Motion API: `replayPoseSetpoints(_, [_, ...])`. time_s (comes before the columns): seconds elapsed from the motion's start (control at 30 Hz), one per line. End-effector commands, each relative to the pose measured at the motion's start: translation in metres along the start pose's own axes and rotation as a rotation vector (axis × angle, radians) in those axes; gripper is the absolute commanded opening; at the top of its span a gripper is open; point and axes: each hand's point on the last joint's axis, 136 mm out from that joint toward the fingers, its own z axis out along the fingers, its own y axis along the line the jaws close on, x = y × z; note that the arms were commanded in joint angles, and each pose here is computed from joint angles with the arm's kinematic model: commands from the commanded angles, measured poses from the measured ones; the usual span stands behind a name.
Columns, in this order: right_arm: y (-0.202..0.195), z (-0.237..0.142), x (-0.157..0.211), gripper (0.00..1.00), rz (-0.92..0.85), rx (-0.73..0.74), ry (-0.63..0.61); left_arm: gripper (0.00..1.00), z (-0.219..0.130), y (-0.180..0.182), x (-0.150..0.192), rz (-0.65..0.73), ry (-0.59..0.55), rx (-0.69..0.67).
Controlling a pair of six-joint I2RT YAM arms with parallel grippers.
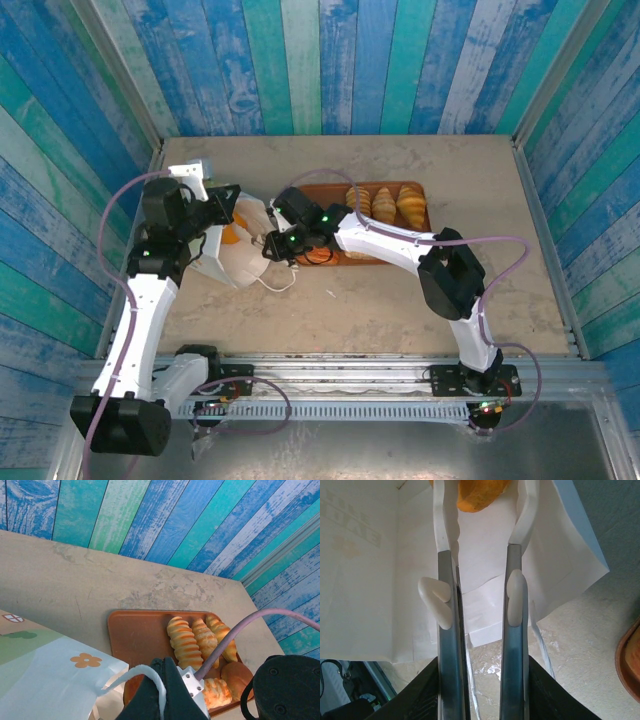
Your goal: Take the fake bread out of the paper bag
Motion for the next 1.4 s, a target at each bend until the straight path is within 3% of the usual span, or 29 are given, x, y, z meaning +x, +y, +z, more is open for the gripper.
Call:
replayPoseSetpoints(0.0, [0.013,0.004,-0.003,0.39,-0.035,-0.042,0.007,0.00,-0.003,-0.005,-0.008,0.027,-0.031,0.012])
replayPoseSetpoints(0.23, [0.025,-0.015,-0.006,0.29,-0.136,-0.029,-0.022,0.00,-0.003,-0.005,-0.009,0.025,-0.033,0.013])
replayPoseSetpoints(0.33, [0.019,-0.026,-0.007,0.24,-0.225,0.076,-0.042,0.00,-0.003,-0.005,-0.009,0.025,-0.035,0.011])
replayPoseSetpoints(0.63, [-0.007,-0.082,-0.018,0.25,-0.560,0.528,-0.178,0.00,-0.005,-0.003,-0.010,0.034,-0.033,-0.010])
replayPoseSetpoints(0.8, [-0.020,-0.085,-0.011,0.26,-0.788,0.693,-0.127,0.00,-0.005,0.000,-0.009,0.030,-0.034,-0.029])
replayPoseSetpoints(1.07, [-0.012,-0.054,0.041,0.30,-1.069,0.647,0.031,0.00,-0.003,0.003,-0.008,0.014,-0.037,-0.028])
replayPoseSetpoints(1.37, [0.008,-0.067,0.051,0.42,-0.933,0.478,-0.012,0.00,-0.002,0.002,-0.004,0.005,-0.025,-0.017])
